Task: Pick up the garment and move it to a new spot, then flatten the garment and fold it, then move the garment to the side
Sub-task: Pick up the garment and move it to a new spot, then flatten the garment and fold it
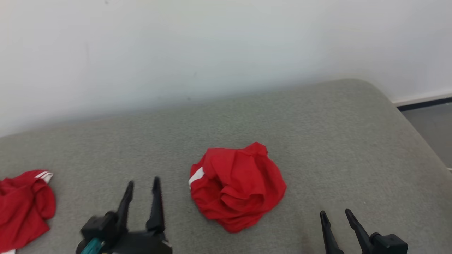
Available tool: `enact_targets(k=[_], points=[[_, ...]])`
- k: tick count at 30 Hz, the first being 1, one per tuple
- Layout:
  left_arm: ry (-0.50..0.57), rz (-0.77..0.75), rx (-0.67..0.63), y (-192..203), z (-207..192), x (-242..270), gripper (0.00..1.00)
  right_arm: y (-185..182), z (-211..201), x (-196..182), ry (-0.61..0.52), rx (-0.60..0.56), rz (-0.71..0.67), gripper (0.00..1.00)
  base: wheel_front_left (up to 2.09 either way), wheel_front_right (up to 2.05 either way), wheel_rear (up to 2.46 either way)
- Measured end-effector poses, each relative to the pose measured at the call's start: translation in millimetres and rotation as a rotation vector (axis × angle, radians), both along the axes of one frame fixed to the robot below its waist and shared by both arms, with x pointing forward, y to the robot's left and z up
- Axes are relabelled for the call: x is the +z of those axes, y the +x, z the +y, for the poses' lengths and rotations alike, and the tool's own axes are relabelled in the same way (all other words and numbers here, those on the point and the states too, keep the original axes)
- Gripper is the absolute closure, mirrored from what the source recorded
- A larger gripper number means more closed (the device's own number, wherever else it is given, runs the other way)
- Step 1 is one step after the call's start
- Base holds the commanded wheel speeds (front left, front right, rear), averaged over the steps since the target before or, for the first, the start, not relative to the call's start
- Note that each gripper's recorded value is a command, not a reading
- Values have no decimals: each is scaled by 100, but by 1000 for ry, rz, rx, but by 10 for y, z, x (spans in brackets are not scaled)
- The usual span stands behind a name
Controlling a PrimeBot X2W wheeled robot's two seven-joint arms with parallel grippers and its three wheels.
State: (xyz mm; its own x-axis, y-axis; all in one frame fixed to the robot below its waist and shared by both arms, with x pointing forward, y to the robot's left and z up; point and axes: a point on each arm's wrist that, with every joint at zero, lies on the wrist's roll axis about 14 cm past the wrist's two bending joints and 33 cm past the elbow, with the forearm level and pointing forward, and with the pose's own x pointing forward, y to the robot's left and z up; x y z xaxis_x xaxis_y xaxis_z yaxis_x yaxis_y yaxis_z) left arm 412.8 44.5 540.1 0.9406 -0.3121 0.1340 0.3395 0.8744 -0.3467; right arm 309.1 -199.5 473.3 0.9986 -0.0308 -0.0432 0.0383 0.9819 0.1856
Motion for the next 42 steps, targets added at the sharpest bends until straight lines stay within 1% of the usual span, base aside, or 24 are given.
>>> enact_targets(k=[4,7,14,17,22,33,42], points=[[42,-55,134,-218,500,50,0,74,92,41,-11,36,-13,0,0,0,0],[88,-55,200,-380,767,-23,0,92,123,54,-23,50,-17,0,0,0,0],[191,23,248,-787,1079,-392,0,14,168,20,-67,92,-17,0,0,0,0],[207,56,274,-907,1194,-507,0,-9,179,30,-80,103,-21,0,0,0,0],[206,75,270,-997,1227,-581,0,-44,182,26,-90,113,-22,0,0,0,0],[215,91,239,-984,1167,-644,0,-84,170,-25,-85,107,-6,0,0,0,0],[202,103,227,-967,1115,-670,0,-76,146,-24,-82,95,-8,0,0,0,0]])
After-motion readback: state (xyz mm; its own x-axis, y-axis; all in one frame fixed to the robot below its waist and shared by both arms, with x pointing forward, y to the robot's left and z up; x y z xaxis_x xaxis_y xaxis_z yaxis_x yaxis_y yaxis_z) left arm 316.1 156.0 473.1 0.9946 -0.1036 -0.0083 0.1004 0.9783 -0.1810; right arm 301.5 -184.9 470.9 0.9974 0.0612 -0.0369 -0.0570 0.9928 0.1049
